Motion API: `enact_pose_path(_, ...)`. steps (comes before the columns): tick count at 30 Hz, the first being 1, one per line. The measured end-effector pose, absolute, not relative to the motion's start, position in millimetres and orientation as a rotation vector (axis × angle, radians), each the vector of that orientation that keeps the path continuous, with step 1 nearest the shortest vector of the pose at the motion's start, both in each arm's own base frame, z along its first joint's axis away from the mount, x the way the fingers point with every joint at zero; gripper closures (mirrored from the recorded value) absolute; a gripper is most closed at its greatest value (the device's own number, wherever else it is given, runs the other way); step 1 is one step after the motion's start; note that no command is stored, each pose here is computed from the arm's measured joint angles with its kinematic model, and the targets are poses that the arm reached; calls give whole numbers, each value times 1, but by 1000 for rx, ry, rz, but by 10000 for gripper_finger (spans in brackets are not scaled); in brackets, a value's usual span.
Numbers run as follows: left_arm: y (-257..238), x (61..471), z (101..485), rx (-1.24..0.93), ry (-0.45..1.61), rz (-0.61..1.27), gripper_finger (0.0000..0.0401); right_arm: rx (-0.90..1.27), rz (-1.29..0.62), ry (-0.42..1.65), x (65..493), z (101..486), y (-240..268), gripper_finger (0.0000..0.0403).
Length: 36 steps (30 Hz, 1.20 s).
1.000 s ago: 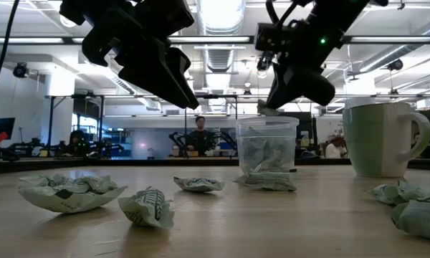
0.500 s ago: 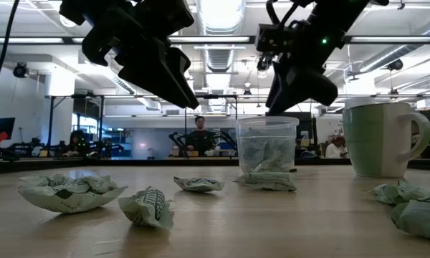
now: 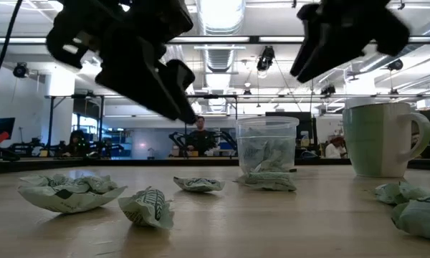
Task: Pick and place Stevia / Truvia into bins
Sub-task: Put the green stevia packet into the transparent container
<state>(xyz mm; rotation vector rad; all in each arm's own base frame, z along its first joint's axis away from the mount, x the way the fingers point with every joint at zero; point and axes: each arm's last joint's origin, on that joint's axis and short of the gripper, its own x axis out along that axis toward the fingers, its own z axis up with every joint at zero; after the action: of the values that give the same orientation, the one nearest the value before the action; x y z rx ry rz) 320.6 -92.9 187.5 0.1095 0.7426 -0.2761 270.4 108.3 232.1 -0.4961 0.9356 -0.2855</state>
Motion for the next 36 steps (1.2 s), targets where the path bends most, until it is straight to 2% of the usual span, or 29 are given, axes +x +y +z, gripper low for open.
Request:
enact_pose_path(9,-99,334,150,145,790,-296,235,-536,-183,892,255,233,139,257)
enact_pose_path(19,-100,336,134,150,836,-294,242,-510,-181,875,251,233,147,271)
enact_pose_path(24,-100,337,130,149,846,-297,280,-509,-182,877,250,233,146,277)
enact_pose_path(33,-100,337,131,154,842,-294,383,-504,-188,882,250,230,146,288)
enact_pose_path(36,-100,337,131,161,840,-286,396,-502,-193,890,248,227,145,291)
